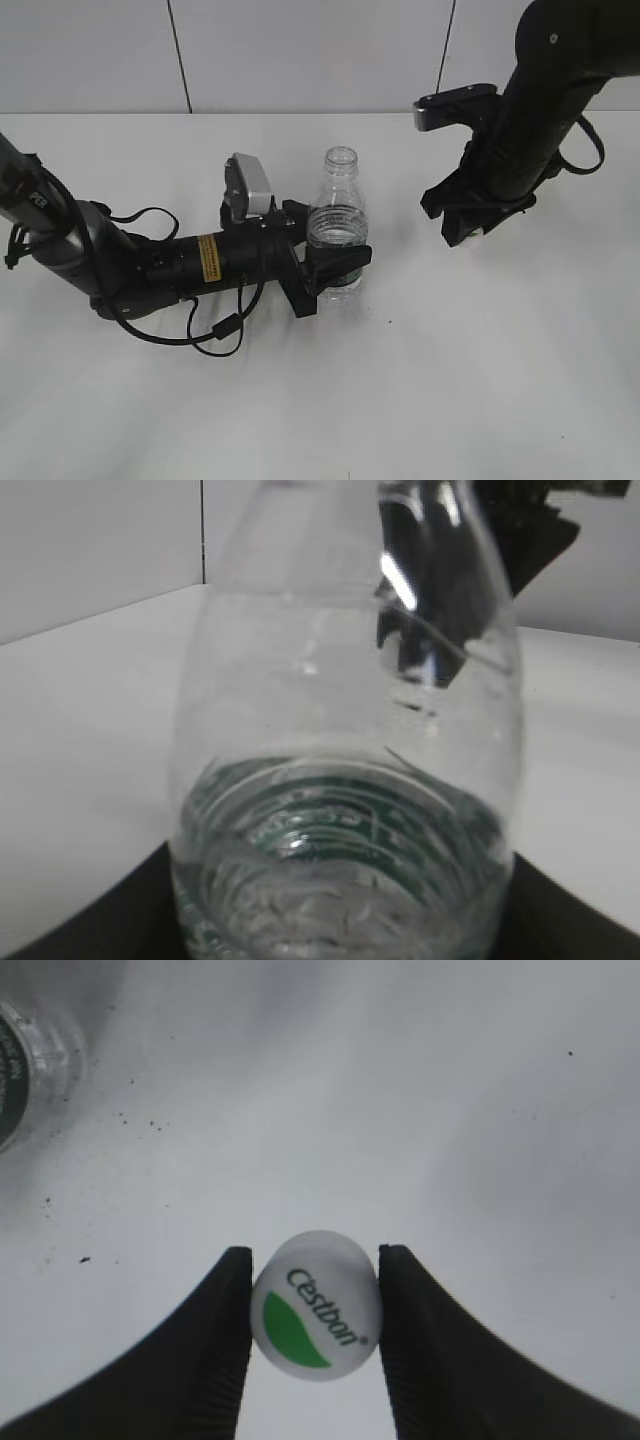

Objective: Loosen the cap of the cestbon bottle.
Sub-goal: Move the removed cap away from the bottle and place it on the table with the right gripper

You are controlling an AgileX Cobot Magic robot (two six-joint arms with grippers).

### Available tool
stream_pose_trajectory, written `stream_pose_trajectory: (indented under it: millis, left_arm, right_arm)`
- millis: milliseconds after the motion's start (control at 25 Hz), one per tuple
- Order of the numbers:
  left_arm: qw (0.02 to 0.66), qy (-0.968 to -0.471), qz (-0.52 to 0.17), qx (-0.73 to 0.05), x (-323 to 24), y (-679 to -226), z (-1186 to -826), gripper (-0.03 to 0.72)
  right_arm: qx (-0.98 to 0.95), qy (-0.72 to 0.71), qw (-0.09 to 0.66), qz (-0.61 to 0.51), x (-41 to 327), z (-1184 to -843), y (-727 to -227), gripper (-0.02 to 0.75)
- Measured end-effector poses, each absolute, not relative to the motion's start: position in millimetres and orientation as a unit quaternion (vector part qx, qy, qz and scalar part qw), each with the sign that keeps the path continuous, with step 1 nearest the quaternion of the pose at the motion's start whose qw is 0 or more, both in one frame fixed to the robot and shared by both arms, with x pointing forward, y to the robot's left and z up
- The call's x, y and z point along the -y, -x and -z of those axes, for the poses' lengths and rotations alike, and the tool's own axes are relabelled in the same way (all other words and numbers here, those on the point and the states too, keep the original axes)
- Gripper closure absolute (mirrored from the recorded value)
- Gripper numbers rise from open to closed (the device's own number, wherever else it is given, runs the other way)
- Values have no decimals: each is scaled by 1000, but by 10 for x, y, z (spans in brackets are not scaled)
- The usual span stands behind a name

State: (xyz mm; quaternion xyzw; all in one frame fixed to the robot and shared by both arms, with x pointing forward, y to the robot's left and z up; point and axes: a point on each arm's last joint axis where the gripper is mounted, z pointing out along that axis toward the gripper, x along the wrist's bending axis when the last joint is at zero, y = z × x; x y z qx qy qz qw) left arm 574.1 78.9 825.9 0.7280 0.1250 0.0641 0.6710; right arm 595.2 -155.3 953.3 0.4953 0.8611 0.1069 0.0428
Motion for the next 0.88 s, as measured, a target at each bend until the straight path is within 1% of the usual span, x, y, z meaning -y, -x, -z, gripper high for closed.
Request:
stream_pose_trajectory:
  millis: [280,400,800,880]
  left_arm:
    - [671,-728,-64,-125,-789,-5740,-8258,279]
    - [671,-728,-64,-125,-789,-5740,-8258,279]
    - [671,-728,-64,-125,-789,-5740,-8258,279]
    - [671,-728,-64,-125,-789,-5740,-8258,279]
  right_arm:
    - [-867,-493,29,-72,1544,-9079,-6028,444]
    - [-867,-494,24,-66,1540,-8963,-6040,444]
    - [-866,-494,33,-76,1533,-8949,-6066,442]
    - [-865,-494,35,-78,1531,-8950,-6071,400]
